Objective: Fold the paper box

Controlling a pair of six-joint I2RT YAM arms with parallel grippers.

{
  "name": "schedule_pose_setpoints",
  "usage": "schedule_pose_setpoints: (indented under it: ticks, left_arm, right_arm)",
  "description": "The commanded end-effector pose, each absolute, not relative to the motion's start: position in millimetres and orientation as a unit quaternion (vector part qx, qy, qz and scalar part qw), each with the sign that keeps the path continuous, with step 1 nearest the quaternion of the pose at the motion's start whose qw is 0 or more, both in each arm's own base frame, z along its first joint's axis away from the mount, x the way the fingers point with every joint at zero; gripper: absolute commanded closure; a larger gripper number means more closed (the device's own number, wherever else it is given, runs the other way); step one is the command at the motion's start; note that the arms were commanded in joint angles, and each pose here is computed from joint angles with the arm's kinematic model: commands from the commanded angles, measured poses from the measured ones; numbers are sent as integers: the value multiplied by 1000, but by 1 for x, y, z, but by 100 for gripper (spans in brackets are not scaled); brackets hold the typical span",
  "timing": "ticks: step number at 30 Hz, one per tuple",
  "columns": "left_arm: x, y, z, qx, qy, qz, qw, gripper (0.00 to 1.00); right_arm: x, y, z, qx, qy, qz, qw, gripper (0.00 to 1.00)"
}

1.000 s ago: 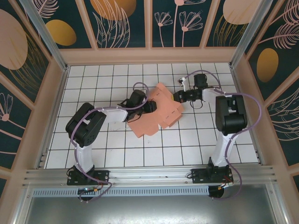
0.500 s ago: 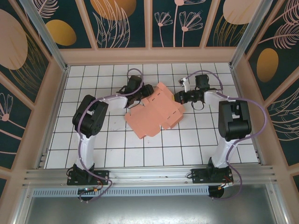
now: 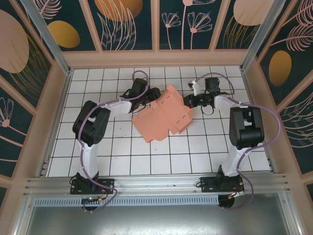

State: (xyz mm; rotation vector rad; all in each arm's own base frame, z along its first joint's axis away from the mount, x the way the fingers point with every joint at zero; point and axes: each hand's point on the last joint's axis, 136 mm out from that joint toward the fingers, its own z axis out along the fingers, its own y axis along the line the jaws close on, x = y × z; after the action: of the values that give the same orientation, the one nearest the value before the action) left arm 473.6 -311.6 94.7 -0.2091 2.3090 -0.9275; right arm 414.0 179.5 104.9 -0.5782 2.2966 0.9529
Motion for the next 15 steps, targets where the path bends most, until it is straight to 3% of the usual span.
schedule_pose_setpoints:
  ticks: [1,7,15]
  left_arm:
    - [444,-361,117,-28,870,-398,292,51]
    - [432,-399,93,-31,866,-438,238,51]
    - [469,-378,86,-77,870,-411,262,53]
  right_arm:
    - [420,181,121,-218,855,350,314,100]
    - [419,182,126,-223,850,350,324,100]
    - [412,178,130,-239,844,330,350,100]
